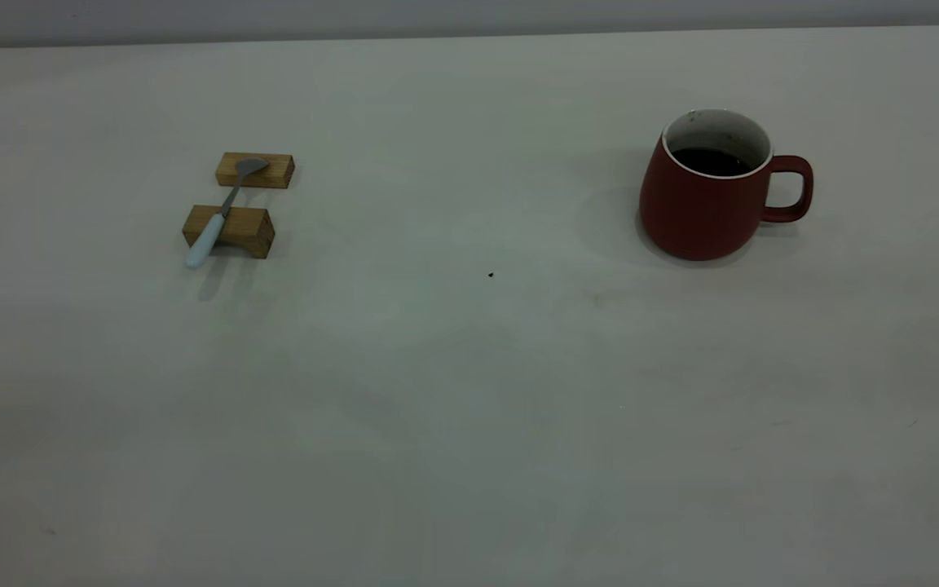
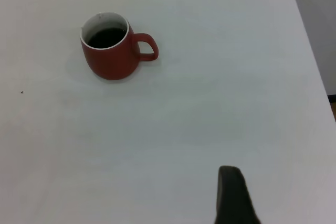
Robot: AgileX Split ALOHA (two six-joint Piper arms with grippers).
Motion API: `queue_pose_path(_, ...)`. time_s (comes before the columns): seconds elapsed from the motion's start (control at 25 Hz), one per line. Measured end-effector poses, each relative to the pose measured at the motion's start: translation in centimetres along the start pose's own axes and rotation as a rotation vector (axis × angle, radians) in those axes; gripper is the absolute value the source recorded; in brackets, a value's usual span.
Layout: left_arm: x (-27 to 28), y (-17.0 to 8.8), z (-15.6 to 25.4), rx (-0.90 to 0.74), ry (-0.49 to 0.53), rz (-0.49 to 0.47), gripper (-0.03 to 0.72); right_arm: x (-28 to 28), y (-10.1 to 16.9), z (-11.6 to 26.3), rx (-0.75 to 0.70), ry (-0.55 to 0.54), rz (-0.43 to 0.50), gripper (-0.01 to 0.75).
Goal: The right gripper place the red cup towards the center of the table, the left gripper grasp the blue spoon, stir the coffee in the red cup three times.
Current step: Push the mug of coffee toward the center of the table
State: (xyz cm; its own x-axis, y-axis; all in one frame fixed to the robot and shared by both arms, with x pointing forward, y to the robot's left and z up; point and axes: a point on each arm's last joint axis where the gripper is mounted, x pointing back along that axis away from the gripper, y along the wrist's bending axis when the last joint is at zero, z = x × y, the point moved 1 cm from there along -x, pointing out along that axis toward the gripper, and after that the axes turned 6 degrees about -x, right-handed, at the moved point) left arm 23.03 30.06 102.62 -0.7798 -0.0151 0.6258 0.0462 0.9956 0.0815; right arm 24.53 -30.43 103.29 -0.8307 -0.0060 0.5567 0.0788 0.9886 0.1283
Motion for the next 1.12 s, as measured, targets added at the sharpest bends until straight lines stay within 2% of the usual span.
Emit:
queue_pose_path(0.64, 0.0, 0.0, 0.0, 0.001, 0.0, 0.0, 0.544, 0.0, 0.1, 0.0, -0.002, 0.004, -0.005, 0.51)
queue_pose_path(0.8, 0.0, 0.0, 0.0, 0.001, 0.0, 0.0, 0.544, -0.8, 0.8, -1.4, -0.018, 0.035, -0.041, 0.548)
queue_pose_path(0.92, 0.0, 0.0, 0.0, 0.001, 0.0, 0.0, 0.544, -2.7, 1.5, -3.2, 0.005, 0.075, -0.057, 0.594)
queue_pose_path(1.12, 0.0, 0.0, 0.0, 0.001, 0.0, 0.0, 0.544, -8.2, 2.4, -5.4, 0.094, 0.22, -0.046, 0.605)
